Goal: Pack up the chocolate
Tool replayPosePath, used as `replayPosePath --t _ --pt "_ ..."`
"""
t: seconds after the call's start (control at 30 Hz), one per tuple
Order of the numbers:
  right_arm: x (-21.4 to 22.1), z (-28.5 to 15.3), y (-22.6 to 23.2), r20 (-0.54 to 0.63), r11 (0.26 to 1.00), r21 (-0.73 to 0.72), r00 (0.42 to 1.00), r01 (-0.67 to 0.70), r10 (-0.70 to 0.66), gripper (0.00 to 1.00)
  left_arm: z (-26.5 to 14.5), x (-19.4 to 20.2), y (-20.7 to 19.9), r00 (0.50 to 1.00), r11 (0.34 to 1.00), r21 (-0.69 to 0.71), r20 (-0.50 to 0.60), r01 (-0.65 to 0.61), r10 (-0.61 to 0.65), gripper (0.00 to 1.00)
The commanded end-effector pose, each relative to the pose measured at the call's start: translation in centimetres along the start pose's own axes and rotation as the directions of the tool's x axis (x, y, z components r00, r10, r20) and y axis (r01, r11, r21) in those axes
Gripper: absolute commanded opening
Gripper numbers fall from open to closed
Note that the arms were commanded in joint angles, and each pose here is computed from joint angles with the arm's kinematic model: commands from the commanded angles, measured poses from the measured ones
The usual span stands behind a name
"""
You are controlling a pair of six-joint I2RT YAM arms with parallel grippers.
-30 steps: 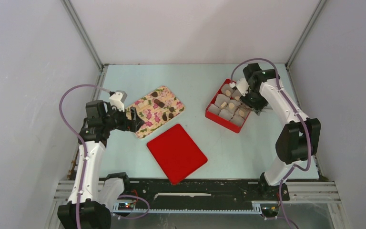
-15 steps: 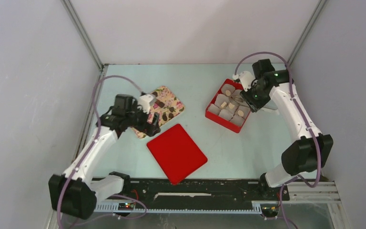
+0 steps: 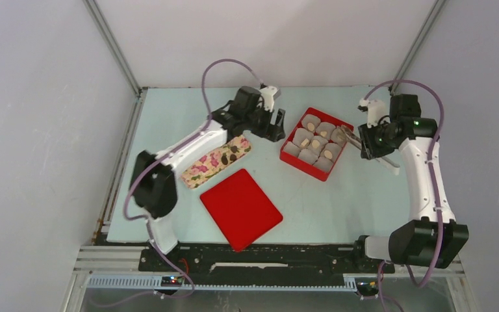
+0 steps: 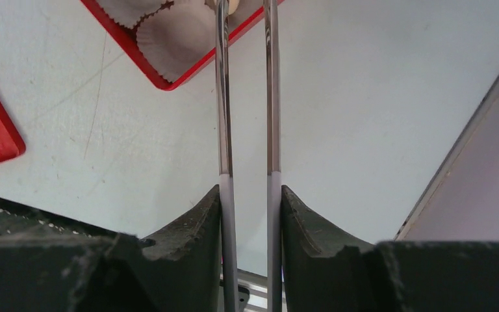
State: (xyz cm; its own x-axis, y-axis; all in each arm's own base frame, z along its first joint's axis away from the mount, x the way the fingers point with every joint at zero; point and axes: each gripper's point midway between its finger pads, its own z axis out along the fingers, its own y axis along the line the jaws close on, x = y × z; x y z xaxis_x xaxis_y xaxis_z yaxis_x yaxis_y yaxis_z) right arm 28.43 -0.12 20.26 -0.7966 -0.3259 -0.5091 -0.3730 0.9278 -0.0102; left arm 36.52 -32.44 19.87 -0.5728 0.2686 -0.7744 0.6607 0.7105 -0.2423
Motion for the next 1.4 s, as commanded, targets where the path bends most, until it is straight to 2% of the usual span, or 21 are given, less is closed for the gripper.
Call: replayPosePath --t 0.0,0.17,0.3,0.43,0.6,0.93,1.27,1.37 --pt "-1.5 -1.6 -0.2 0.131 0.998 -0.009 0.989 -0.060 0.060 0.36 6.1 -3.6 0.1 0.978 0.981 -0.032 0.086 0.191 -0.188 0.84" --pt "-1.3 -2.2 -0.7 0.144 0.998 0.017 0.988 -0.062 0.059 0.36 10.5 -3.2 0.2 0.979 0.979 -0.026 0.035 0.200 -0.199 0.80" --pt "-1.2 -1.9 -1.1 0.140 0.997 0.015 0.988 -0.070 0.067 0.36 11.8 -0.6 -1.0 0.986 0.987 -0.003 -0.047 0.160 -0.160 0.78" --pt "-1.4 -1.4 -1.0 0.140 0.997 -0.007 0.987 -0.080 0.080 0.36 12.5 1.9 -0.6 0.985 0.990 -0.036 -0.100 0.139 -0.142 0.74" --pt "-1.4 -1.2 -0.7 0.139 0.996 -0.024 0.986 -0.087 0.090 0.36 13.0 4.2 -0.2 0.980 0.992 -0.051 -0.155 0.120 -0.126 0.61" --pt "-0.7 -1.0 -0.3 0.133 0.995 -0.033 0.986 -0.094 0.098 0.36 13.6 5.0 1.4 0.981 0.993 -0.111 -0.186 0.042 -0.062 0.43" --pt "-0.7 -0.9 -0.5 0.133 0.995 -0.030 0.986 -0.095 0.098 0.36 12.8 4.9 2.2 0.973 0.991 -0.103 -0.220 -0.089 0.065 0.16" --pt "-0.7 -0.8 -0.4 0.132 0.995 -0.037 0.986 -0.094 0.098 0.36 12.4 4.5 2.7 0.963 0.980 -0.100 -0.225 -0.172 0.146 0.11"
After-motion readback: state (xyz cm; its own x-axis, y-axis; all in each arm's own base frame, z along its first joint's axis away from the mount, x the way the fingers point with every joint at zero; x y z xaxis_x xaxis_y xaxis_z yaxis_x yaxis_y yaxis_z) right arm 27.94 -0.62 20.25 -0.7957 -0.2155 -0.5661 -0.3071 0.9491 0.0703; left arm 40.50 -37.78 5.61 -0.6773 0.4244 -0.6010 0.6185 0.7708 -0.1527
